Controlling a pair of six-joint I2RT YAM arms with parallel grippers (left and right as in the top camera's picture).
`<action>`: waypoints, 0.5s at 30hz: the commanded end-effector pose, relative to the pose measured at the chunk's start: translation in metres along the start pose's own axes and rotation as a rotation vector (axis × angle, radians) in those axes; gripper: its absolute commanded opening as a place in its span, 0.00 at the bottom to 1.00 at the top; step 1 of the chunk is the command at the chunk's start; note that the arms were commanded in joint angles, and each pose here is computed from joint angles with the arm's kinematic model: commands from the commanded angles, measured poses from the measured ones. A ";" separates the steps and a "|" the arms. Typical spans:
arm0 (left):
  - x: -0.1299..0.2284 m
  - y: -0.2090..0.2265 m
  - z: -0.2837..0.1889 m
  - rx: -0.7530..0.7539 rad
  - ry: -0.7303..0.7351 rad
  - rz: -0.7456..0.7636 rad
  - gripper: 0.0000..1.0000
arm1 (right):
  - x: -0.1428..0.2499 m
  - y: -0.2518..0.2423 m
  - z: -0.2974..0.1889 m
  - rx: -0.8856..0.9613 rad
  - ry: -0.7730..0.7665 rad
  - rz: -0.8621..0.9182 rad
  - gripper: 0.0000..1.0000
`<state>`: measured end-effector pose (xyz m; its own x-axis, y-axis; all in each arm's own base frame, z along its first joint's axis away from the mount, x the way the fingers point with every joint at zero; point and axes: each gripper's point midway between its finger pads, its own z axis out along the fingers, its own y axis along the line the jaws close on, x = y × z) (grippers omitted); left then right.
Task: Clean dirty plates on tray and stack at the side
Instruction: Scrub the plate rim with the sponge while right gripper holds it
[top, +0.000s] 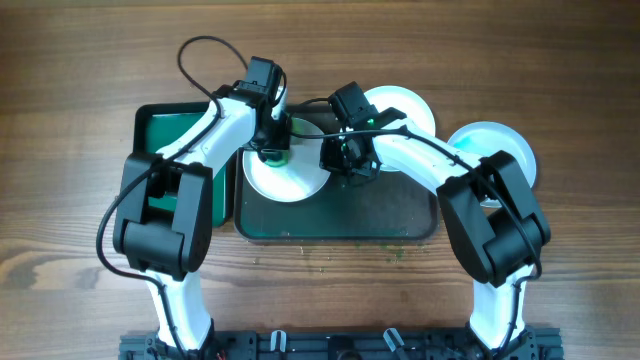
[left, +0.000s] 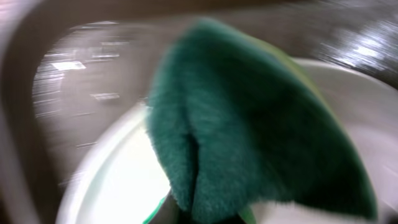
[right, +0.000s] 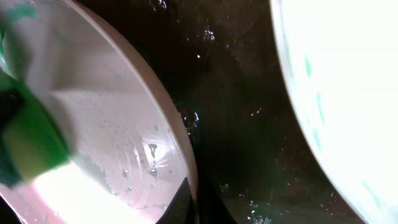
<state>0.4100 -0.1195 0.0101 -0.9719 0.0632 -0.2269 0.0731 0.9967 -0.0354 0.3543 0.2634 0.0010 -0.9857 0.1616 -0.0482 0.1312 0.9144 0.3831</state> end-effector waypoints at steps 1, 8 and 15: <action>0.000 0.049 -0.010 -0.264 -0.061 -0.279 0.04 | 0.006 -0.025 0.013 0.091 0.005 -0.004 0.04; 0.056 0.019 -0.011 -0.145 0.196 -0.301 0.04 | 0.006 -0.025 0.013 0.090 0.004 -0.005 0.04; 0.078 -0.073 -0.026 0.353 0.341 -0.039 0.04 | 0.006 -0.024 0.013 0.084 0.004 -0.009 0.04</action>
<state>0.3355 -0.1373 0.0074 -0.9927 -0.0787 0.0911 -0.0897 0.9883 -0.1237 0.3543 0.2643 0.0007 -0.9889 0.1349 -0.0629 0.1011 0.9189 0.3814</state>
